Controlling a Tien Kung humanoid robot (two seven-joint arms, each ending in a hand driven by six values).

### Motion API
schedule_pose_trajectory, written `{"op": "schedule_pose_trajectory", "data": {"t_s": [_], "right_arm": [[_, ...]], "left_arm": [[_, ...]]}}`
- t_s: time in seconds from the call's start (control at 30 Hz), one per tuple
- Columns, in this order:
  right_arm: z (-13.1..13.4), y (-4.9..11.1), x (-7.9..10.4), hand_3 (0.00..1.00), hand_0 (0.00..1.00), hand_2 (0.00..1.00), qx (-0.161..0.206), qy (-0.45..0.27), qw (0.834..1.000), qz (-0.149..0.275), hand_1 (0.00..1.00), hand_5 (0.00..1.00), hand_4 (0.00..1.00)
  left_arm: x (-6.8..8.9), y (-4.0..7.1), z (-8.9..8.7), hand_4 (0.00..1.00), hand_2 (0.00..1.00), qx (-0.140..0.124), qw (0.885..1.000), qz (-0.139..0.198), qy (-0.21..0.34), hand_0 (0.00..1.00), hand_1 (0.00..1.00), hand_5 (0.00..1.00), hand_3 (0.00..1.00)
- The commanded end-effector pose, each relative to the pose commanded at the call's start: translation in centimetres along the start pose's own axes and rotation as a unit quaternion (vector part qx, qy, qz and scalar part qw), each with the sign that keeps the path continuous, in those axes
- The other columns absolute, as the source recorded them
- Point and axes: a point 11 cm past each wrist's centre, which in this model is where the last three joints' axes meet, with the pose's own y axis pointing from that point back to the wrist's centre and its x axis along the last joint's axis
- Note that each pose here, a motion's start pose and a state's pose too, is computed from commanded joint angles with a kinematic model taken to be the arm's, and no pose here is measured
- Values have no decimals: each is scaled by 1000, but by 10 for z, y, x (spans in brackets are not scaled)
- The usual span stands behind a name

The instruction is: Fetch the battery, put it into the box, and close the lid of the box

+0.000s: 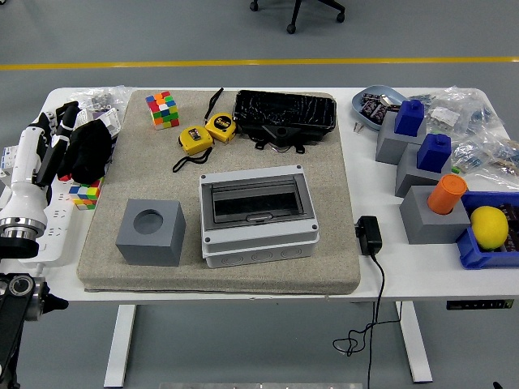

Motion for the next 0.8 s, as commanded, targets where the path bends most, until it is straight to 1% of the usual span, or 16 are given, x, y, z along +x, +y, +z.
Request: {"op": "schedule_pose_trajectory", "data": {"t_s": [0.07,0.1,0.27,0.3,0.47,0.5,0.67,0.7,0.8], "right_arm": [[0,0,0,812,835,796,-1,11,1000,-3,819,998,998],[1,0,0,726,859,745,-2,17,1000,-5,789,933,998],[-1,-1,5,726,859,745,2,76,997,4,789,933,998],[-1,-2,7,334,689,432,1,86,996,7,495,589,992],[1,-2,13,334,689,432,-4,114,993,33,495,589,992],[1,-2,14,175,325,231,-6,118,992,36,213,532,826],[-3,-1,18,175,325,231,1,137,989,60,213,532,826],[-4,-1,18,41,2,83,3,141,988,63,2,185,365],[-7,0,20,41,2,83,18,153,984,86,2,185,365]], "left_arm": [[-1,0,-1,998,774,2,1000,-2,-1,853,836,998,744],[-2,1,-1,998,747,2,1000,-3,-1,814,798,998,725],[-3,1,-1,998,747,3,1000,-6,-2,814,798,998,725],[-3,1,-1,998,739,3,1000,-6,-2,798,782,998,722],[-5,1,-2,998,739,6,1000,-9,-1,798,782,998,722],[-5,1,-2,998,735,6,1000,-9,-1,785,776,998,720],[-7,1,-1,998,735,5,1000,-12,-1,785,776,998,720],[-7,1,-1,998,734,6,1000,-12,-1,781,775,998,719],[-8,1,-2,998,734,7,1000,-12,0,781,775,998,719]]}}
